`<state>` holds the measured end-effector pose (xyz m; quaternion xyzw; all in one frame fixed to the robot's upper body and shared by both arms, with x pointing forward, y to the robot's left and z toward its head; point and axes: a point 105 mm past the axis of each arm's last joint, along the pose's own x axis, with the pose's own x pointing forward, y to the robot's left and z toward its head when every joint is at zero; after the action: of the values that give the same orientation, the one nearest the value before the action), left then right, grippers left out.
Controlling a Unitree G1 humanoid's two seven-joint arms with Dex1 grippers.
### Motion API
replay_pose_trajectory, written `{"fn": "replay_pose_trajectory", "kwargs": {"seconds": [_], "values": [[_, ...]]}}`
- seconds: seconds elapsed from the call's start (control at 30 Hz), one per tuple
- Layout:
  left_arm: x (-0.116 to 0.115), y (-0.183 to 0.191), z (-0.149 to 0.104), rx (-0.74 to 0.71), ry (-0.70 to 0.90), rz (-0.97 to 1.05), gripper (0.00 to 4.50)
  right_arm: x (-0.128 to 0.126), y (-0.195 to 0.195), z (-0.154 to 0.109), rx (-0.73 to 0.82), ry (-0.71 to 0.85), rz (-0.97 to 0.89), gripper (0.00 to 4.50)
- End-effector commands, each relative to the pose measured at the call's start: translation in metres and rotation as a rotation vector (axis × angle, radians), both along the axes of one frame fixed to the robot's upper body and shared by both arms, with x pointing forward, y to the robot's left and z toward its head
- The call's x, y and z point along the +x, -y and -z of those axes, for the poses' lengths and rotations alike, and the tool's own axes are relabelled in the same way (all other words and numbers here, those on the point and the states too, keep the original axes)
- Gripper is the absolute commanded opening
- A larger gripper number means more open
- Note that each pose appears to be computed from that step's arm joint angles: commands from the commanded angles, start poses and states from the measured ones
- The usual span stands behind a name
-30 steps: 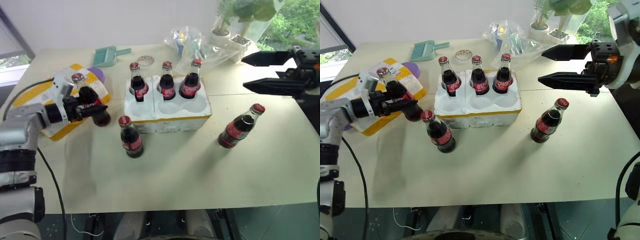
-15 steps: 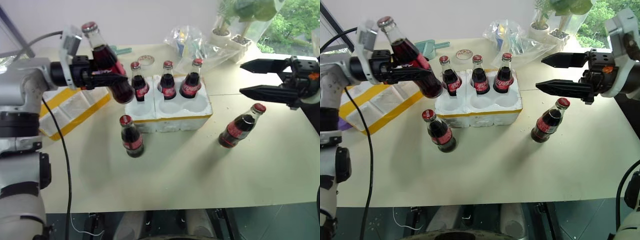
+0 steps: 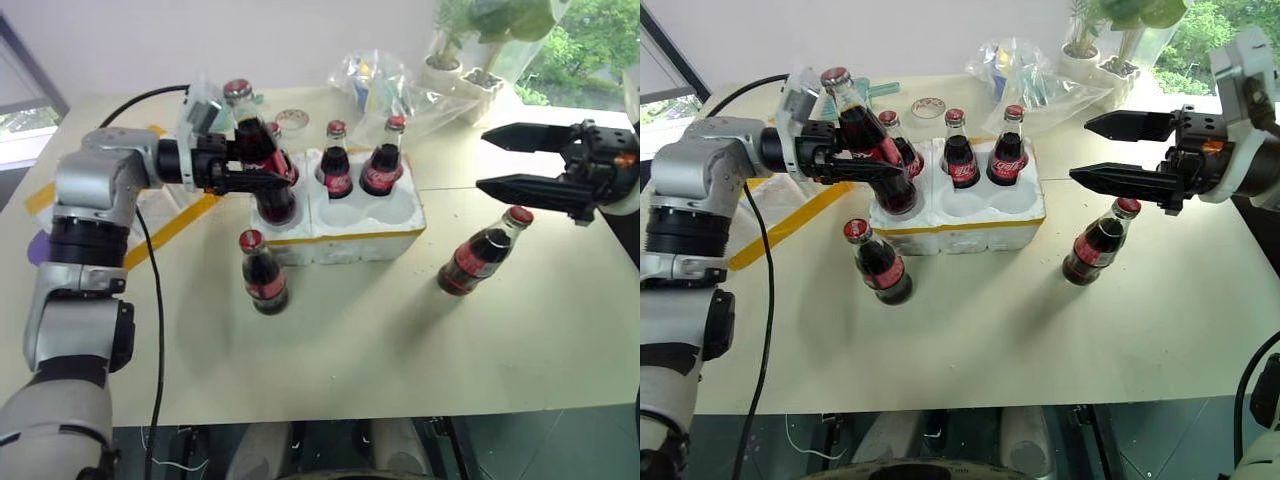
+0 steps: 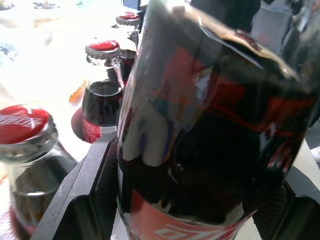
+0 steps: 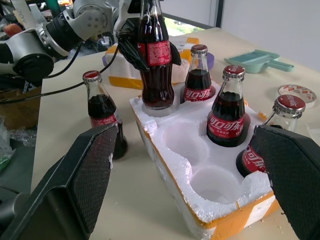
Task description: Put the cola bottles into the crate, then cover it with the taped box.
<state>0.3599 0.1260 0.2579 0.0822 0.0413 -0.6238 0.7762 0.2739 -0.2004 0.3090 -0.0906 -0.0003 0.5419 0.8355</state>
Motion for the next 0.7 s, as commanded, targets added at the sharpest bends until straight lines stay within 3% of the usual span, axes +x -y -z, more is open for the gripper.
{"fn": "replay_pose_trajectory", "kwargs": {"seconds": [0.03,0.23,0.27,0.3,0.33,0.57,0.7], "values": [[0.002,0.003,-0.004,0.018,0.078,0.0,2.77,-0.006,0.001,-0.019,0.02,0.069,-0.004,4.5],[0.006,0.001,0.023,0.118,0.085,-0.011,2.77,-0.002,0.002,-0.024,0.024,0.083,-0.001,4.5],[0.006,0.002,0.026,0.123,0.08,-0.012,3.81,-0.001,0.001,-0.025,0.025,0.084,-0.005,4.5],[0.006,0.002,0.028,0.125,0.076,-0.011,4.23,-0.001,0.001,-0.026,0.026,0.085,-0.007,4.5],[0.006,0.003,0.029,0.126,0.075,-0.009,4.37,-0.001,0.001,-0.026,0.027,0.085,-0.011,4.5],[-0.002,-0.007,0.014,0.083,0.116,-0.043,4.37,0.002,-0.002,-0.026,0.023,0.08,-0.029,4.5],[-0.023,-0.028,-0.01,0.003,0.111,-0.079,4.37,0.005,-0.004,-0.026,0.023,0.079,-0.034,4.5]]}}
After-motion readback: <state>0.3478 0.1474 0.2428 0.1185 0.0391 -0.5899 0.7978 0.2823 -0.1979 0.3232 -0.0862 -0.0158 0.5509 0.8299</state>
